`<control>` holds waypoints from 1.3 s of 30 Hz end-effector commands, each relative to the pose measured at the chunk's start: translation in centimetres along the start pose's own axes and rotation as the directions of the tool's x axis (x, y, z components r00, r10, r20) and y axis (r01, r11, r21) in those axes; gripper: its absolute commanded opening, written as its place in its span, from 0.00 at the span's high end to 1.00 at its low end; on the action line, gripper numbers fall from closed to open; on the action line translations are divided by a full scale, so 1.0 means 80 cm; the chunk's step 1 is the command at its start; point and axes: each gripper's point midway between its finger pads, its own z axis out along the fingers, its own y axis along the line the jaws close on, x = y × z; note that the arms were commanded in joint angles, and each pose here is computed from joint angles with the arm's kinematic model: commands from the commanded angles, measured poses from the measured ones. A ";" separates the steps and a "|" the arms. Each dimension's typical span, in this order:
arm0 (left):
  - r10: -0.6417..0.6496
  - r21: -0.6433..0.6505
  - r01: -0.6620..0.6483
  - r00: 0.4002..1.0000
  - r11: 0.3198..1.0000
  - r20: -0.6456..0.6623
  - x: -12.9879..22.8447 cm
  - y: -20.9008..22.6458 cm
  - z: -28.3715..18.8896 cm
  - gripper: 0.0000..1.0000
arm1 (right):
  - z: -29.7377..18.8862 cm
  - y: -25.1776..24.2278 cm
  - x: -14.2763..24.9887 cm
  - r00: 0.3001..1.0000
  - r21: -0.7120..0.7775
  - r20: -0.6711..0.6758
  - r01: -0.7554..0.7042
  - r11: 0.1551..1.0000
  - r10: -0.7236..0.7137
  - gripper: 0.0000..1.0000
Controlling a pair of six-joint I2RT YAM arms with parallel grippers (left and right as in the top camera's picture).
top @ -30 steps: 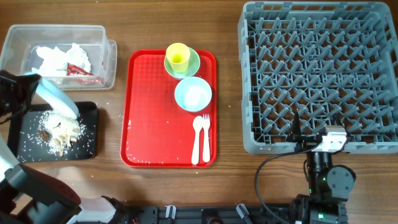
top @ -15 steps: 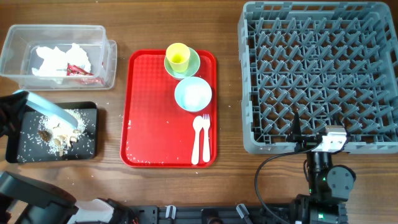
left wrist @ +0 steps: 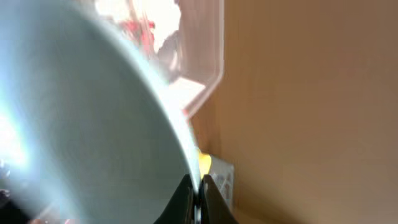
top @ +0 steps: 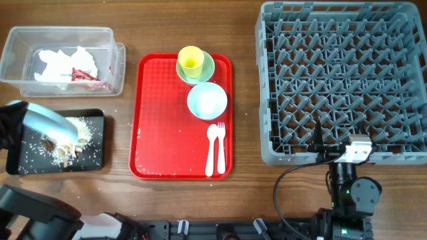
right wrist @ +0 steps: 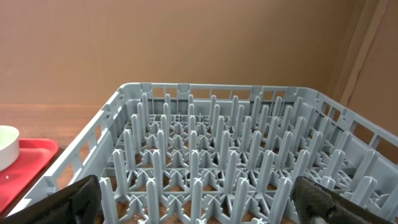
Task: Sort waste into correct bins and load items into the dishwasher rack
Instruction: 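Tilt the plate over the black tray to dump the rice and scraps, then carry the emptied plate back and set it on the red tray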
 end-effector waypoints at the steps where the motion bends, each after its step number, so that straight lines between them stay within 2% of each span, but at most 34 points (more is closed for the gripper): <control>1: -0.024 0.016 0.025 0.999 1.000 -0.037 0.017 -0.005 -0.007 0.96 | 0.000 -0.001 0.000 1.000 0.006 0.002 0.010 1.000 -0.010 0.00; 2: 0.024 0.009 -0.023 0.999 1.000 -0.022 0.012 -0.005 -0.005 0.96 | 0.000 -0.001 0.000 1.000 0.006 0.002 0.010 1.000 -0.010 0.00; 3: 0.002 -0.005 -0.002 1.000 1.000 -0.031 0.015 -0.002 -0.004 0.96 | 0.000 -0.001 0.000 1.000 0.006 0.002 0.010 1.000 -0.010 0.00; 5: -0.029 0.007 0.030 0.997 1.000 -0.076 0.032 -0.005 -0.003 0.96 | 0.000 -0.001 0.000 1.000 0.006 0.002 0.010 1.000 -0.010 0.00; 11: 0.028 0.025 -0.022 0.968 0.999 -0.249 0.094 -0.022 0.021 0.96 | 0.000 -0.001 0.000 1.000 0.006 0.002 0.009 1.000 -0.009 0.00; 13: 0.099 0.029 -0.095 0.933 0.995 -0.347 0.131 -0.030 0.038 0.96 | 0.000 -0.001 0.000 1.000 0.006 0.002 0.010 1.000 -0.010 0.00; 17: 0.158 0.033 -0.163 0.861 0.986 -0.483 0.187 -0.041 0.062 0.96 | 0.000 -0.001 0.000 1.000 0.006 0.002 0.010 1.000 -0.010 0.00; 20: 0.212 0.028 -0.241 0.788 0.970 -0.578 0.232 -0.045 0.083 0.96 | 0.000 -0.001 0.000 1.000 0.006 0.002 0.010 1.000 -0.010 0.00; 23: 0.309 0.029 -0.390 0.681 0.920 -0.664 0.281 -0.040 0.110 0.96 | 0.000 -0.001 0.000 1.000 0.006 0.002 0.010 1.000 -0.010 0.00; 26: 0.380 0.002 -0.556 0.566 0.831 -0.732 0.323 -0.021 0.129 0.96 | 0.000 -0.001 0.000 1.000 0.006 0.002 0.010 1.000 -0.010 0.00; 29: 0.395 -0.073 -0.669 0.519 0.739 -0.758 0.351 -0.004 0.149 0.96 | 0.000 -0.001 0.000 1.000 0.006 0.002 0.010 1.000 -0.010 0.00; 30: 0.396 -0.124 -0.704 0.526 0.699 -0.753 0.354 0.003 0.156 0.96 | 0.000 -0.001 0.000 1.000 0.006 0.002 0.010 1.000 -0.010 0.00; 33: 0.412 -0.368 -0.771 0.603 0.519 -0.683 0.351 0.028 0.173 0.96 | 0.000 -0.001 0.000 1.000 0.006 0.002 0.010 1.000 -0.010 0.00; 35: 0.449 -0.461 -0.780 0.623 0.423 -0.641 0.357 0.035 0.175 0.96 | 0.000 -0.001 0.000 1.000 0.006 0.002 0.010 1.000 -0.010 0.00; 39: 0.498 -0.470 -0.809 0.588 0.353 -0.638 0.384 0.038 0.181 0.96 | 0.000 -0.001 0.000 1.000 0.006 0.002 0.010 1.000 -0.010 0.00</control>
